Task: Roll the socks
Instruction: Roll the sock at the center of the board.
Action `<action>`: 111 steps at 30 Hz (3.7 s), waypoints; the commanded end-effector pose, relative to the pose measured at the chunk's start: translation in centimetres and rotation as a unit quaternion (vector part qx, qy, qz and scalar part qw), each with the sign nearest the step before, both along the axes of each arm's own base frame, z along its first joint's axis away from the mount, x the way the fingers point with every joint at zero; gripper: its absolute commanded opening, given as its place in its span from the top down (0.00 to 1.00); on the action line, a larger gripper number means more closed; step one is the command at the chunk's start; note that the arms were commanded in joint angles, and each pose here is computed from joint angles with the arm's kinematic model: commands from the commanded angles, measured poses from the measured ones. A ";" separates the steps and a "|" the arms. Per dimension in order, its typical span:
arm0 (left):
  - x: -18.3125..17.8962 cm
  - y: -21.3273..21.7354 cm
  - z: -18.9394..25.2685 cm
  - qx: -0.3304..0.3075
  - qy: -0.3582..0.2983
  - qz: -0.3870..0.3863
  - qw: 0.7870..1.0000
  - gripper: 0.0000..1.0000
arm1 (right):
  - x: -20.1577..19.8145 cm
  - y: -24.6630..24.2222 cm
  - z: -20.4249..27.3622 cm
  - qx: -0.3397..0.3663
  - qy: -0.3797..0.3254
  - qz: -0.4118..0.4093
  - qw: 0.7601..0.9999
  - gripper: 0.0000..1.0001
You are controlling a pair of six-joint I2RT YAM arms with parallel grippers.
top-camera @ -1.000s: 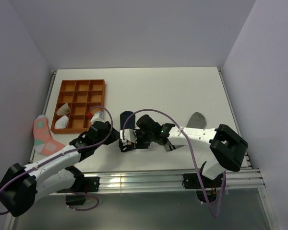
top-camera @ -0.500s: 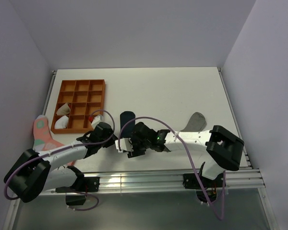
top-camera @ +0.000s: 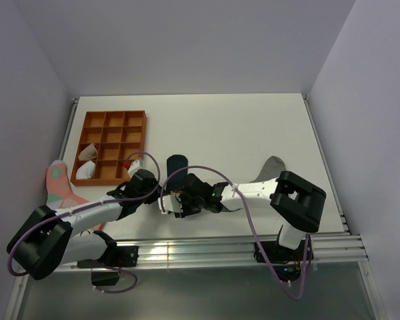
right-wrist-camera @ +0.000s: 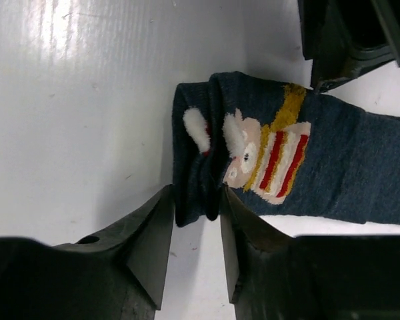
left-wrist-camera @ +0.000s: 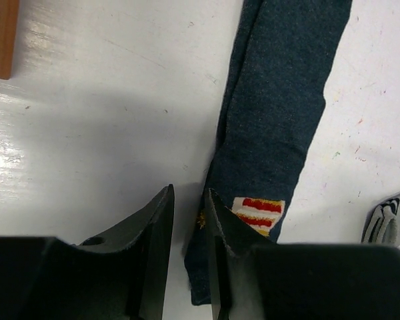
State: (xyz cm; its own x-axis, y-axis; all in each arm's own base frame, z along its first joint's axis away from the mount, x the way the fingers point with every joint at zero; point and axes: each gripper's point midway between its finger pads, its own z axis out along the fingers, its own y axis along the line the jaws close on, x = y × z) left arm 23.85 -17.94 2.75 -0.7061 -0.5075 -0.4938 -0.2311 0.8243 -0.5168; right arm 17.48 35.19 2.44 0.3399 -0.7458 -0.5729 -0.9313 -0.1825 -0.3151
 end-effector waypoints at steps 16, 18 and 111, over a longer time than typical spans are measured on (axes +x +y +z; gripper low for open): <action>-0.3 -0.1 1.5 -0.032 -0.052 -0.019 0.998 0.67 | 2.9 1.4 5.0 0.045 0.213 -0.063 0.974 0.80; -0.2 -0.1 1.9 -0.037 -0.059 -0.019 0.997 0.67 | 2.4 0.4 3.9 0.010 0.258 -0.071 0.964 0.81; -4.2 -9.2 1.3 -0.039 -0.212 -0.315 0.924 0.50 | 2.6 -4.7 0.3 -0.095 0.582 -0.190 0.785 0.82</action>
State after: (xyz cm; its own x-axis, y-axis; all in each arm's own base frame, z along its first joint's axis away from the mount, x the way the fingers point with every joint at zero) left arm 18.96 -26.50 3.25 -0.6370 -0.0861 -0.7660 0.5222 0.6827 -0.5110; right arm 19.32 30.45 2.30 -0.5878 -0.7859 -0.1921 -0.5713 0.2351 0.7863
